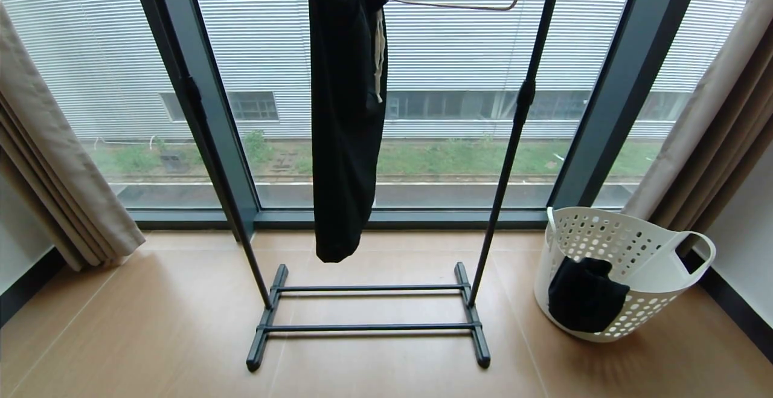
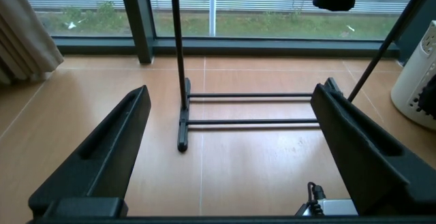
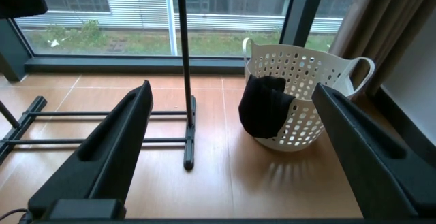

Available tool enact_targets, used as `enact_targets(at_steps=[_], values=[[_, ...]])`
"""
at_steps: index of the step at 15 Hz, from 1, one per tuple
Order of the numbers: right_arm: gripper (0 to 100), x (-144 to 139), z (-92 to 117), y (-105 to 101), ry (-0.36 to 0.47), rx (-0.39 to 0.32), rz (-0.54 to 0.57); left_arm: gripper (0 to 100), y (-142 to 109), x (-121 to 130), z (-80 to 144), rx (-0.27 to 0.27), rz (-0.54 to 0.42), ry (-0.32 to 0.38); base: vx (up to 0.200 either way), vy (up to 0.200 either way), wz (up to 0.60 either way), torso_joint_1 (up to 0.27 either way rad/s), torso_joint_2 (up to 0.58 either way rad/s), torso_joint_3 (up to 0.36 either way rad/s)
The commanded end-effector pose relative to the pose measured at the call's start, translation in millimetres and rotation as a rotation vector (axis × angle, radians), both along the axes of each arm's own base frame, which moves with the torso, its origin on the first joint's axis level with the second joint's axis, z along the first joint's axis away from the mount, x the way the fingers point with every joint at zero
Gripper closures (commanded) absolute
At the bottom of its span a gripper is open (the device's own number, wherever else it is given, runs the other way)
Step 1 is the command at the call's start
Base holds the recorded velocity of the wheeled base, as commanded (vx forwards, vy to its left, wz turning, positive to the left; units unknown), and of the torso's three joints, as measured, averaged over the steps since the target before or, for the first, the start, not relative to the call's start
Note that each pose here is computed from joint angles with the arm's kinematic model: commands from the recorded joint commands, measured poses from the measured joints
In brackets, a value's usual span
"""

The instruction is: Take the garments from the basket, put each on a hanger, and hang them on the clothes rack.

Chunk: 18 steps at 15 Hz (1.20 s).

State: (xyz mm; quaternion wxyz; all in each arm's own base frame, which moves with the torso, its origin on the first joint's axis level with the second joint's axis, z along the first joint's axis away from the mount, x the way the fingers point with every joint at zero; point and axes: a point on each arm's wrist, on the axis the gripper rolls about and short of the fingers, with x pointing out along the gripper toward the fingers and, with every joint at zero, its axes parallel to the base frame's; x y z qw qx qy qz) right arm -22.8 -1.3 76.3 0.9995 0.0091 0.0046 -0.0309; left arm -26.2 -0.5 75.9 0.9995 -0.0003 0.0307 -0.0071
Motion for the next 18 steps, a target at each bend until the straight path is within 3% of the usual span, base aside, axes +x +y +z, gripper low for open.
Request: enact_targets(at_steps=[1, 8, 10, 18], values=[[0, 0.1, 0.2, 0.0, 0.001, 0.0, 0.0, 0, 0.0, 0.1, 0.0, 0.0, 0.0, 0.001, 0.0, 0.0, 0.0, 0.0, 0.0, 0.0], [0, 0.1, 0.2, 0.0, 0.001, 0.0, 0.0, 0, 0.0, 0.0, 0.5, -0.004, 0.002, 0.0, 0.0, 0.0, -0.6, 0.002, 0.01, 0.009], [0, 0.1, 0.2, 0.0, 0.001, 0.0, 0.0, 0, 0.0, 0.1, 0.0, -0.003, 0.002, 0.001, 0.0, 0.0, 0.0, 0.0, 0.0, 0.0], [0, 0.1, 0.2, 0.0, 0.001, 0.0, 0.0, 0, 0.1, 0.1, 0.0, -0.004, 0.004, 0.001, 0.0, -0.2, 0.0, 0.002, 0.0, 0.004]])
